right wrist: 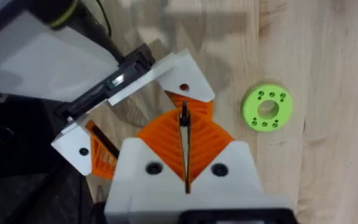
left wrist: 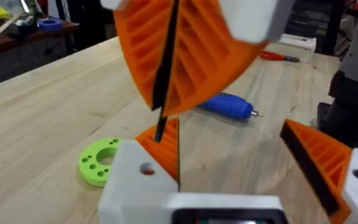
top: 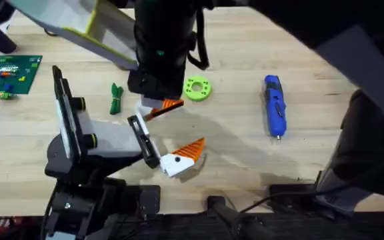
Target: Pick up the gripper from the table and insert it into the empty holder that is missing its gripper. Then pick up a screw, insert it into the mounting hole, and use the screwdriver to tighten it. Finally, clean up the table by picking up the vegetable and placing it into the bucket.
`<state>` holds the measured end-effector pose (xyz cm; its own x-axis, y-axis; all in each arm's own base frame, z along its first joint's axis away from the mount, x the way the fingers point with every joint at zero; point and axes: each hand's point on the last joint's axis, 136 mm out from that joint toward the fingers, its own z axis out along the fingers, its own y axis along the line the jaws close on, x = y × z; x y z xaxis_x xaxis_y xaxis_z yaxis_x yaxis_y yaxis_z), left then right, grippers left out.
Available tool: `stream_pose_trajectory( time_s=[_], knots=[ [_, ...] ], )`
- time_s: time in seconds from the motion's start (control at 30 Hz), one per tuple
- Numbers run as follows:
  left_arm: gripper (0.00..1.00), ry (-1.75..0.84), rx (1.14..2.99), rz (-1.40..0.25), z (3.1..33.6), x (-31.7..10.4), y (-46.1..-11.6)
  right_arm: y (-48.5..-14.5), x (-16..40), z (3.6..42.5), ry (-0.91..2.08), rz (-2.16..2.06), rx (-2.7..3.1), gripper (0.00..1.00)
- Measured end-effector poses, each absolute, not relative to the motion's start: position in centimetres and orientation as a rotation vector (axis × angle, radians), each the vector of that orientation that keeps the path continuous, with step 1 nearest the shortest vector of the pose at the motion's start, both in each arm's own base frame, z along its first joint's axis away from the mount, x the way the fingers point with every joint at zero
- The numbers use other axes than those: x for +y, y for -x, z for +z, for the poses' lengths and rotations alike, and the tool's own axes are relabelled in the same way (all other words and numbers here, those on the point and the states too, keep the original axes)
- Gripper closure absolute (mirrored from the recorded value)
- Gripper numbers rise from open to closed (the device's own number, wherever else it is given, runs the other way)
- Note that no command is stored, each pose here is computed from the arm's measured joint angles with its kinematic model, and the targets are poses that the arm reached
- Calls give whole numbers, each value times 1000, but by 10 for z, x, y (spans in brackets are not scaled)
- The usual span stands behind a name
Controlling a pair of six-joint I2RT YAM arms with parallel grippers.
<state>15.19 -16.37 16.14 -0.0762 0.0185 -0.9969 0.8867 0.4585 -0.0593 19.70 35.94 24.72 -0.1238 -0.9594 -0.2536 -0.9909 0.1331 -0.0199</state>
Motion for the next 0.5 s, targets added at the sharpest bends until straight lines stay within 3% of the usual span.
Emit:
stream_pose_trajectory(
  time_s=[0.5],
  knots=[
    [10, -841, 1474, -881, 161, -164, -152, -200, 365, 242, 1933, 227, 2195, 997]
  ],
)
